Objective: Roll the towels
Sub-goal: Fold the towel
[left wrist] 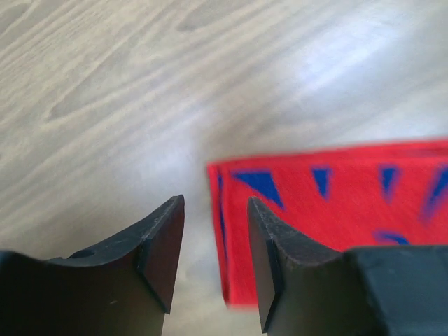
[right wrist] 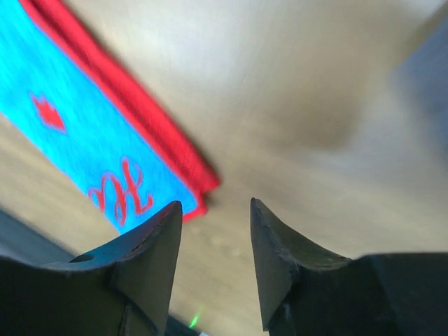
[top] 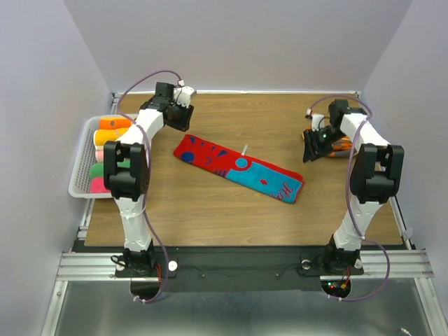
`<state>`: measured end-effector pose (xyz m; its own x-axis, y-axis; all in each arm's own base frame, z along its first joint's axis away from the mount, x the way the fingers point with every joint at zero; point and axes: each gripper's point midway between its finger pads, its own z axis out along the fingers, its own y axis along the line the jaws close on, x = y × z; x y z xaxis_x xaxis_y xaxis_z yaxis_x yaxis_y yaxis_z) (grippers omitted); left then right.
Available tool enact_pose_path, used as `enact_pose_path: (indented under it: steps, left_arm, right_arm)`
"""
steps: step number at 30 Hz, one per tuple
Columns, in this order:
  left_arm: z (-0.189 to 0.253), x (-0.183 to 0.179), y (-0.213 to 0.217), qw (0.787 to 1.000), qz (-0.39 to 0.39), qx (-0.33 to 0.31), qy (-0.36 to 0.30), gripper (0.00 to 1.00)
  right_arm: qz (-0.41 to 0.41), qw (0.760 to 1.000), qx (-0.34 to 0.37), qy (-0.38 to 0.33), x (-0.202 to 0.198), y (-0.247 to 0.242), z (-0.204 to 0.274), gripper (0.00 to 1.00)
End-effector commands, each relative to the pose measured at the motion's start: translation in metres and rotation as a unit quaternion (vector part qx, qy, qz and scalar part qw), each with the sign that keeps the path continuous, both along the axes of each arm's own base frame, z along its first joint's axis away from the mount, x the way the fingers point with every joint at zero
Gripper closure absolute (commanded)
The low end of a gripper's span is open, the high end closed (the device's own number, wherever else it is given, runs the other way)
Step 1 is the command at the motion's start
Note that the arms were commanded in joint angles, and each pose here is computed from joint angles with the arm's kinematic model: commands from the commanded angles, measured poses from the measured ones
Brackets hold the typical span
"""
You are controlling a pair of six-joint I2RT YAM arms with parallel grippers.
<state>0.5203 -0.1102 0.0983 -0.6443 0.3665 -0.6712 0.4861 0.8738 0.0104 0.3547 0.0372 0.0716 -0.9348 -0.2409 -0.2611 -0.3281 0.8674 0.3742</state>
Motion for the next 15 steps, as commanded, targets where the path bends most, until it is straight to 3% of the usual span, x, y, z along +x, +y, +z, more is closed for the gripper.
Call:
enact_pose_path:
  steps: [1,4,9,15]
  left_arm:
    - [0.081,-0.046,-0.01,0.998,-0.019,-0.047,-0.048,0.48]
    - [0.053,-0.079,-0.02,0.999,-0.01,-0.045,-0.001,0.5]
    - [0.019,-0.116,-0.04,0.998,0.001,-0.044,0.042,0.55]
    - [-0.009,-0.125,-0.068,0.997,-0.006,-0.046,0.065,0.61]
  right_arm:
    - [0.01,0.999,-0.005,-0.044,0.038,-0.002,0.014,0.58]
    - [0.021,0.999,0.007,-0.03,0.043,0.008,0.005,0.7]
    - [0.046,0.999,0.019,0.014,0.03,0.03,-0.026,0.78]
    - [0.071,0.996,0.019,0.058,-0.002,0.044,-0.052,0.9]
